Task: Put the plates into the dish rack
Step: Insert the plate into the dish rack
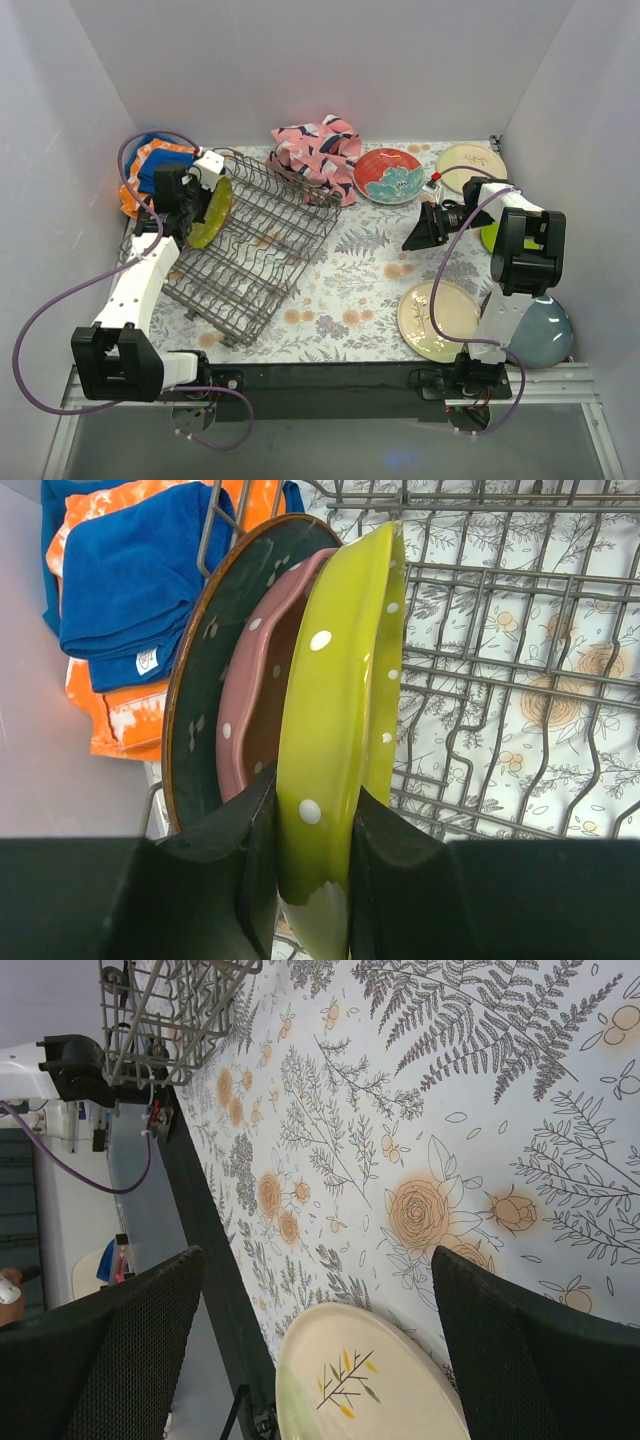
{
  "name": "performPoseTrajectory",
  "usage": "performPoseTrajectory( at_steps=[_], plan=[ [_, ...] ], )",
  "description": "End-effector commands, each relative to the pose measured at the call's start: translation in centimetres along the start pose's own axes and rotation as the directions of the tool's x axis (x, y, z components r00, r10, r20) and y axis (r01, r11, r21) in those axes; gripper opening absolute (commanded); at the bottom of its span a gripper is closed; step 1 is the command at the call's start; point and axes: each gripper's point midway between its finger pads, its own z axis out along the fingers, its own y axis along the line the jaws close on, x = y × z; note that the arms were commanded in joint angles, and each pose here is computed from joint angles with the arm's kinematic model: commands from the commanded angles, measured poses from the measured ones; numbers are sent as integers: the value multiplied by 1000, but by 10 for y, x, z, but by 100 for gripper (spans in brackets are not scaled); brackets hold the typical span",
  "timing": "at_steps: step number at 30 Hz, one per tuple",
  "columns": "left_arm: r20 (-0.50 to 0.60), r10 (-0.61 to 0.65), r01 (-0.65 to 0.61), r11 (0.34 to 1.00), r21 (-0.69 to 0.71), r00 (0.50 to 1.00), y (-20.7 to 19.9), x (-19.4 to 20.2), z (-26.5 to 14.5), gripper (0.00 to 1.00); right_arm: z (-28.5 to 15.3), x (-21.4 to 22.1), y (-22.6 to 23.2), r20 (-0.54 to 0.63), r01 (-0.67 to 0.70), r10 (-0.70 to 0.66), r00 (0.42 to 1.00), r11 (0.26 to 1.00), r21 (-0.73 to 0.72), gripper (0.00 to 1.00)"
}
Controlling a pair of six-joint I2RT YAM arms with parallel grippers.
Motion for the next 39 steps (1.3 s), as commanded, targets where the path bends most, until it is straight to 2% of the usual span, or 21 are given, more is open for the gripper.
performPoseTrajectory(
  at_steps=[1,19,30,39],
  plan=[
    [155,18,-12,999,-41,988,15,-40,-3,0,-2,-11,3,16,42,-42,999,999,2,98],
    [97,-14,11,999,37,995,-10,-7,23,0,-2,-11,3,17,42,-42,999,999,3,99],
    [84,-17,14,999,32,996,-11,0,34,0,-3,-12,6,20,49,-49,999,999,4,98],
    [69,-33,32,999,20,997,-10,5,35,17,-3,-11,7,21,52,-52,998,999,4,98]
  ],
)
